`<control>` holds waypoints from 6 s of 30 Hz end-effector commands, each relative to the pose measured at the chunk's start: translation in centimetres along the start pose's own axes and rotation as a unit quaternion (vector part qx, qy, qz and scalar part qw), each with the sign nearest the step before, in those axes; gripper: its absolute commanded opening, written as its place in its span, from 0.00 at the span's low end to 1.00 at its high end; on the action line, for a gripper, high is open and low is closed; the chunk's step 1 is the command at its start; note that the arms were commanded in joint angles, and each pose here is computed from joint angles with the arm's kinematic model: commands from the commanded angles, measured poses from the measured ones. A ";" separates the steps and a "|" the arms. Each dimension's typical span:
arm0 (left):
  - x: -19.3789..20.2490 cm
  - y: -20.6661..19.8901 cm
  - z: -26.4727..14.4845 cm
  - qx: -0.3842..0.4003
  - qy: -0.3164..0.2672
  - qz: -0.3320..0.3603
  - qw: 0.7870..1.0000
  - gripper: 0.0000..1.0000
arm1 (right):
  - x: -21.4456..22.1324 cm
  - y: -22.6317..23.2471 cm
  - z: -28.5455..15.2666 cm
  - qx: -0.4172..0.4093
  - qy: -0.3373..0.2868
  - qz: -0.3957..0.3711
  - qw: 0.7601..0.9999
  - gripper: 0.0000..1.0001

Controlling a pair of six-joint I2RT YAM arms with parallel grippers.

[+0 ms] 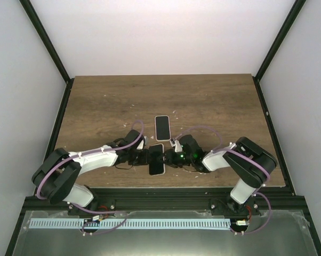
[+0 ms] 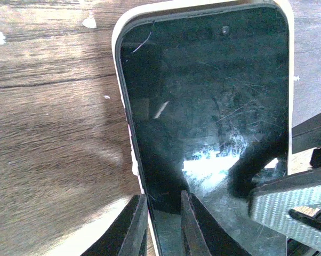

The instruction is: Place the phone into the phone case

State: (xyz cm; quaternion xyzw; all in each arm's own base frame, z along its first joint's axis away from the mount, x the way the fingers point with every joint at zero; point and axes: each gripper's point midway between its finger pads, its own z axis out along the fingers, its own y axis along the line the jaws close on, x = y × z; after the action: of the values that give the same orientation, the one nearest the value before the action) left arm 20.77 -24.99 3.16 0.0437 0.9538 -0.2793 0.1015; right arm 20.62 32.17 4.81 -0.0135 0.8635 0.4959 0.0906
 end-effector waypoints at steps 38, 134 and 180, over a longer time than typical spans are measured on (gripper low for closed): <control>3.2 -8.5 -17.1 0.261 -0.115 0.029 0.958 0.81 | 2.1 14.8 -9.1 -0.298 -0.010 -0.063 0.952 0.11; 2.5 -11.4 -14.6 0.374 -0.041 -0.067 0.924 0.00 | 0.7 14.5 -10.4 -0.319 -0.058 0.103 0.940 0.32; 2.2 -11.1 -14.3 0.350 -0.047 -0.053 0.934 0.25 | 2.7 15.8 -10.0 -0.330 0.004 0.062 0.942 0.18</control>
State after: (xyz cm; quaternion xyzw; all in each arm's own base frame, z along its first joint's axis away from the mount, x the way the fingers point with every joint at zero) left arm 14.43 -26.24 19.71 -0.0036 0.7941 -0.5993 0.1011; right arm 15.54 31.13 19.66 0.0637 0.6821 0.7277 0.0333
